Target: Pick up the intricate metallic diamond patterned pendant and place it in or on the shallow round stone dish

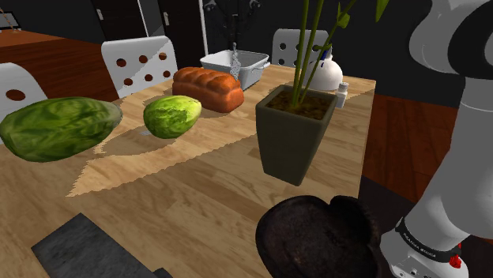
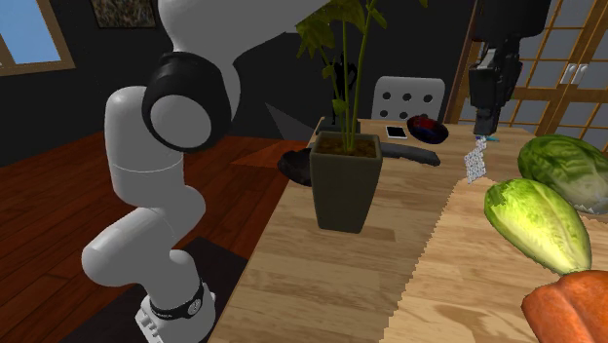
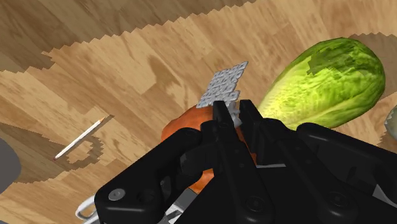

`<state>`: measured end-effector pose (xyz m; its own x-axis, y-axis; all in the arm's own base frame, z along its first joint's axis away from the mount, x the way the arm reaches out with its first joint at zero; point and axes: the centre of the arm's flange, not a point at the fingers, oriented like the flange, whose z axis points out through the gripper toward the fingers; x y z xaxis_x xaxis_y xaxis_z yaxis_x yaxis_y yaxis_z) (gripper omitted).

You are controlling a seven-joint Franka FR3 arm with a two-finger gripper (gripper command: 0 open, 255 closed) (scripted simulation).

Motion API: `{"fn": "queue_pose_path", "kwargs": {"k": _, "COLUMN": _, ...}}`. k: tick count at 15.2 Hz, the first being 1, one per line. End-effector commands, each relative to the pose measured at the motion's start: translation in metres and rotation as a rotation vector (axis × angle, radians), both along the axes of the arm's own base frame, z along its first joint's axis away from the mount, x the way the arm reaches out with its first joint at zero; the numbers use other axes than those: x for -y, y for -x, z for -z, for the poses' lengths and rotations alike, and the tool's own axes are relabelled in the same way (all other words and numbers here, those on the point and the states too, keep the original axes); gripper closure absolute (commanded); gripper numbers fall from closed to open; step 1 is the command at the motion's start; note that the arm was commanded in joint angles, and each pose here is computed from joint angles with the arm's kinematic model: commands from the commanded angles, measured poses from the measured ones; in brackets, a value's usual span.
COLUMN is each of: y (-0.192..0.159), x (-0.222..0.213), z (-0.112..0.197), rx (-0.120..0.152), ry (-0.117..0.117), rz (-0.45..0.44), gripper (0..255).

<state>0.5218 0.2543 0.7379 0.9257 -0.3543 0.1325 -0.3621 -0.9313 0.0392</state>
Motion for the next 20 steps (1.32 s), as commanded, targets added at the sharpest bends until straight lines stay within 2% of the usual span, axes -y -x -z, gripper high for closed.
{"fn": "queue_pose_path", "kwargs": {"k": 1, "y": 0.023, "x": -0.009, "z": -0.003, "rx": 0.0, "ry": 0.0, "rz": 0.001, "gripper": 255}}
{"fn": "queue_pose_path", "kwargs": {"k": 20, "y": 0.254, "x": -0.102, "z": -0.032, "rx": 0.0, "ry": 0.0, "rz": 0.001, "gripper": 255}}
